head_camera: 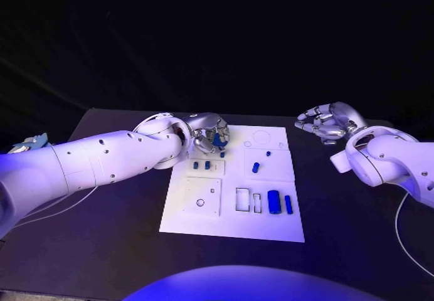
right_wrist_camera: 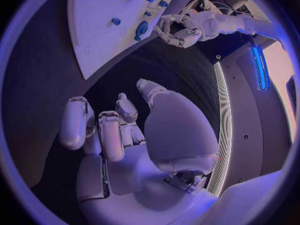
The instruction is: Assemble the parts on the task board
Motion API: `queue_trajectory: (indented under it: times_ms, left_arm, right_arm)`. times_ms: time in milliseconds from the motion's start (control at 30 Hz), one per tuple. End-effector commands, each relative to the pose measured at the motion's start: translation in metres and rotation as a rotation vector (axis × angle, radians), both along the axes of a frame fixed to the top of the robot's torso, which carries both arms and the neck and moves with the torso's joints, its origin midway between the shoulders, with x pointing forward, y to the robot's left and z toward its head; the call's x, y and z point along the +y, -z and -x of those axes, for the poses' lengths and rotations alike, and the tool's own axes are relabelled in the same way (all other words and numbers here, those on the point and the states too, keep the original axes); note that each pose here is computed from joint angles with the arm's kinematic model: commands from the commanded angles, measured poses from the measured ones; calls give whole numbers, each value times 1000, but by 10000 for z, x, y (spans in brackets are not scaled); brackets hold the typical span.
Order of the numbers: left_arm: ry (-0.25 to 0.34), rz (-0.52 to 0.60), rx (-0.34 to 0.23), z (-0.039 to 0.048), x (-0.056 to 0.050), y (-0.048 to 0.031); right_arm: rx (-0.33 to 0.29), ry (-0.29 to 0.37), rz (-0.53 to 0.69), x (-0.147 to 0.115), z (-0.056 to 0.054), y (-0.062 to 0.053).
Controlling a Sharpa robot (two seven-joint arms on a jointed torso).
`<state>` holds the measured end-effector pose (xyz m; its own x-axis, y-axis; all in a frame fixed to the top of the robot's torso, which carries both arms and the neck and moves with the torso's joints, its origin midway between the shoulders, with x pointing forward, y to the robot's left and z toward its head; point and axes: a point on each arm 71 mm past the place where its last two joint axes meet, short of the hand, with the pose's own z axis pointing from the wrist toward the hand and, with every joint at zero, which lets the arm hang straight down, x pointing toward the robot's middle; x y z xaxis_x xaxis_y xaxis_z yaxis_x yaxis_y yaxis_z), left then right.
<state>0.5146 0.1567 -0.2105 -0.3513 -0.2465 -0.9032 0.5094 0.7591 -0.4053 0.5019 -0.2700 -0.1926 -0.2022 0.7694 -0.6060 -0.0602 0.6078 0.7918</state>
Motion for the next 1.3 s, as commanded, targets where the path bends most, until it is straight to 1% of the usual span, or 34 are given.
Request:
queue_trajectory:
  times_ms: [33,200,400,700,1000,1300]
  left_arm:
    - [83,-121,-20,16,-58,63]
    - [90,-185,-1,2,-78,121]
    - [86,-228,6,-14,-104,151]
    - [80,-238,0,-35,-159,158]
    - [73,-246,1,-52,-186,169]
    - [72,-253,13,-66,-212,211]
  right_arm:
    - [-5,-11,-3,15,4,-1]
    - [-6,-11,-4,16,7,-1]
    - [-7,-12,-5,21,8,-1]
    - [-7,-13,-5,27,9,-1]
    - [-6,-14,-5,35,9,-1]
    - [-5,-17,-5,44,8,1]
